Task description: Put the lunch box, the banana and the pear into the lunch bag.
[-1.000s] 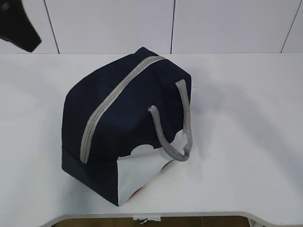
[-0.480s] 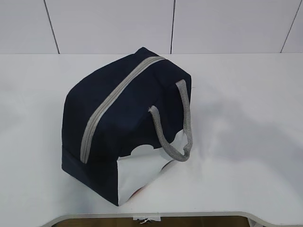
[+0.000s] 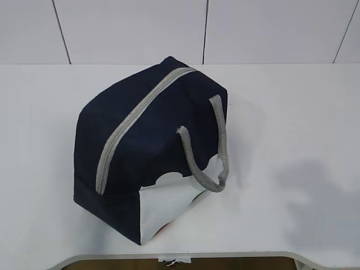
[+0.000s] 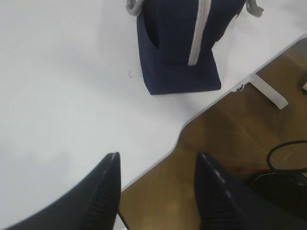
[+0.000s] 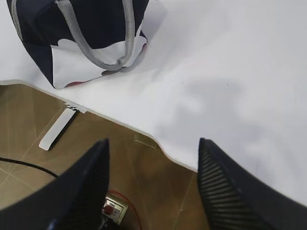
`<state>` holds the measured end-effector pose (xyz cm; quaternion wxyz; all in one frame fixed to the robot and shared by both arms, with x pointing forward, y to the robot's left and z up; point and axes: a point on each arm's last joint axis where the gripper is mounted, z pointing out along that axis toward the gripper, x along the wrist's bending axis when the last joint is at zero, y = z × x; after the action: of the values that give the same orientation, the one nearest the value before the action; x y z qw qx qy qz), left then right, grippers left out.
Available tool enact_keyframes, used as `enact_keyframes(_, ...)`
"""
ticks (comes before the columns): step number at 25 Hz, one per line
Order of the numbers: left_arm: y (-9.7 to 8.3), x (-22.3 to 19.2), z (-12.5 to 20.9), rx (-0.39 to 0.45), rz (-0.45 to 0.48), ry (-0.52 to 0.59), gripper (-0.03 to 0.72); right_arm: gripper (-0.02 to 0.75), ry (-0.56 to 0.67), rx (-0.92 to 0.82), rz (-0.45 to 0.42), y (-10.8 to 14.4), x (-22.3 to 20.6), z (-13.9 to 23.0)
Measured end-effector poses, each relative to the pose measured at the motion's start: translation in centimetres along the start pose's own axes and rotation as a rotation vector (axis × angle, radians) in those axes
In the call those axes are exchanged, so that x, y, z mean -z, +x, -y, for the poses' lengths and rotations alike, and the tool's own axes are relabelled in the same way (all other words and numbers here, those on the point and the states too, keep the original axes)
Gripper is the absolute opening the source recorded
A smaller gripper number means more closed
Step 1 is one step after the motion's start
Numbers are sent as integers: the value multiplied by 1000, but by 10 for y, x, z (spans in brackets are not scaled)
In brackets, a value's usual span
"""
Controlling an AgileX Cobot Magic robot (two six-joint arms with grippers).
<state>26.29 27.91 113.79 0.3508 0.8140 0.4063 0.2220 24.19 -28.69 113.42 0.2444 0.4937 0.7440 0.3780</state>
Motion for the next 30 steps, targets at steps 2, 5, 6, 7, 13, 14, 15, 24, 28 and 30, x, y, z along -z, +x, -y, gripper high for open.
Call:
enact_keyframes(2, -6, -1, 20, 3, 12, -20, 365, 455, 10, -3, -1, 0, -5, 12)
enact_keyframes(5, -13, -5, 43, 9, 29, -81, 361, 455, 29, -9, -2, 1, -12, 29)
enact_keyframes(6, -15, -5, 49, 12, 31, -117, 360, 455, 31, -10, -2, 1, -14, 33)
enact_keyframes(7, -17, -7, 54, 16, 38, -142, 360, 455, 31, -10, -2, 1, -16, 40)
enact_keyframes(13, -23, -17, 77, 22, 46, -200, 356, 455, -18, 11, 62, -3, -22, 69)
enact_keyframes(14, -23, -20, 79, 24, 47, -197, 354, 455, -26, 14, 73, -4, -23, 72)
enact_keyframes(15, -23, -23, 81, 26, 47, -193, 354, 455, -30, 19, 85, -5, -23, 74)
enact_keyframes(24, -16, -25, 86, 98, -24, -195, 353, 455, -74, -12, 161, -12, -36, 84)
enact_keyframes(28, -11, -26, 87, 154, -80, -190, 352, 455, -82, -18, 163, -13, -37, 83)
enact_keyframes(30, -10, -26, 87, 160, -85, -191, 351, 455, -82, -20, 163, -13, -37, 83)
